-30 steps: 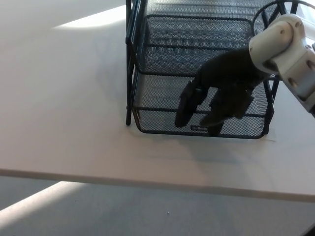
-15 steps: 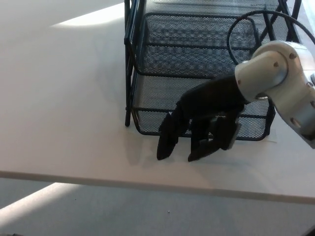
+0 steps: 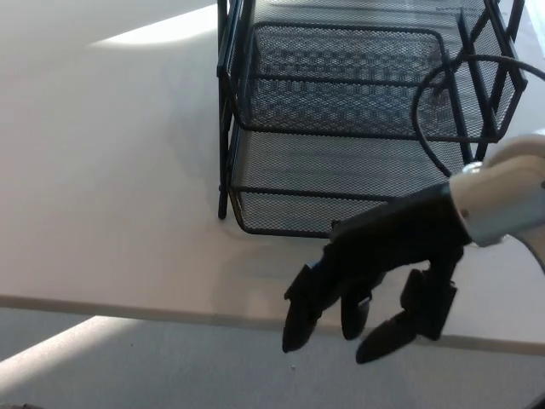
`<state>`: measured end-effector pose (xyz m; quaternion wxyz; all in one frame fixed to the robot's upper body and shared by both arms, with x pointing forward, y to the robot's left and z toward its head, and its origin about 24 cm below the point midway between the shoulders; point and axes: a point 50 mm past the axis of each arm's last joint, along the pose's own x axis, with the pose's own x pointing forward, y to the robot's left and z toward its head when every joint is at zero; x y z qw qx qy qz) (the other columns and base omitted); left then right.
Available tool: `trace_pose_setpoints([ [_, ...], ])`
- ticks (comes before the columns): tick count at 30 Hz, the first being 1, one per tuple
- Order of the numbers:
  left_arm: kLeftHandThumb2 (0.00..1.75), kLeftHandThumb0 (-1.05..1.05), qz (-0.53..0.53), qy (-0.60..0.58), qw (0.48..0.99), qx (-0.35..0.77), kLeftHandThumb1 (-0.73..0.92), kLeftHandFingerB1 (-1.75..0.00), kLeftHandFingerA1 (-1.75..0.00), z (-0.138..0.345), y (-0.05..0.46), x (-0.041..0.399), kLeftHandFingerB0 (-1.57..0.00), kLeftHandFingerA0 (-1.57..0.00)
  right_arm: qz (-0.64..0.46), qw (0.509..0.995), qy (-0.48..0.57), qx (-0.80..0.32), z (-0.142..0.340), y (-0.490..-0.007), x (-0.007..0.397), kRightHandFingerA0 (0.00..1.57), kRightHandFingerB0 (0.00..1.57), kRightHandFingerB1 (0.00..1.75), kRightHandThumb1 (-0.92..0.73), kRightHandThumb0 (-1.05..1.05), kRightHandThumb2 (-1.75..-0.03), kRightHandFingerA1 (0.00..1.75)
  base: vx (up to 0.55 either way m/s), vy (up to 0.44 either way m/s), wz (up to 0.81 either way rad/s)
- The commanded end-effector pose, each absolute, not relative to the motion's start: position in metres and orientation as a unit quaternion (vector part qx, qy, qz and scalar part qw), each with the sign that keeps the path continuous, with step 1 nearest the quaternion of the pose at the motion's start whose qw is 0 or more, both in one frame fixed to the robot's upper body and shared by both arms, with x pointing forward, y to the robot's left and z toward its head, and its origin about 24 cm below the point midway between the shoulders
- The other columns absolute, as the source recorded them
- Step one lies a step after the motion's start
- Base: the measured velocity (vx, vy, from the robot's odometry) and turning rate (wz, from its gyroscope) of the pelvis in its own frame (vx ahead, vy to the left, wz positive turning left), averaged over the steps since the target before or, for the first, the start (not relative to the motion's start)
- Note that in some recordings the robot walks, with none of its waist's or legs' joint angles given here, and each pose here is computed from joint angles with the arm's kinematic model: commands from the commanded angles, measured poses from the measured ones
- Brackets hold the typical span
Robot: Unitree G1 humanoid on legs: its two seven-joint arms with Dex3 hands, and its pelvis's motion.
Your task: A balck drawer is kept on the middle of the table and the robot uses its right hand to push it back away from the robot
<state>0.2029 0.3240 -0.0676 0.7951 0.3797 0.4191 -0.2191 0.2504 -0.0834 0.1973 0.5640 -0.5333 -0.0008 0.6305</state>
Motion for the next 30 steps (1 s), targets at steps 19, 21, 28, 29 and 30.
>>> trace_pose_setpoints([
  [19,0.63,-0.54,-0.214,0.429,0.787,0.389,0.75,-0.33,-0.39,-0.067,0.335,0.193,-0.35,-0.52,0.494,0.707,0.339,-0.376,0.047,-0.24,0.218,0.49,0.35,0.34,-0.75,-0.5,-0.63,0.41,0.0,0.0,0.0],
  [21,0.63,-0.54,-0.214,0.428,0.786,0.391,0.75,-0.33,-0.39,-0.067,0.335,0.193,-0.35,-0.52,0.474,0.715,0.355,-0.371,0.034,-0.248,0.217,0.48,0.34,0.34,-0.75,-0.5,-0.63,0.41,0.0,0.0,0.0],
  [28,0.63,-0.55,-0.211,0.429,0.791,0.382,0.71,-0.34,-0.4,-0.067,0.334,0.193,-0.34,-0.5,0.376,0.699,0.375,-0.479,-0.004,-0.26,0.212,0.51,0.36,0.34,-0.75,-0.47,-0.63,0.42,0.0,0.0,0.0],
  [29,0.63,-0.55,-0.211,0.428,0.791,0.384,0.71,-0.34,-0.4,-0.067,0.334,0.193,-0.34,-0.5,0.36,0.697,0.372,-0.496,-0.009,-0.26,0.211,0.51,0.36,0.34,-0.75,-0.47,-0.63,0.42,0.0,0.0,0.0],
  [30,0.63,-0.56,-0.213,0.429,0.789,0.386,0.72,-0.33,-0.4,-0.068,0.334,0.192,-0.33,-0.5,0.347,0.693,0.373,-0.509,-0.017,-0.261,0.209,0.5,0.36,0.34,-0.76,-0.46,-0.63,0.43,0.0,0.0,0.0],
])
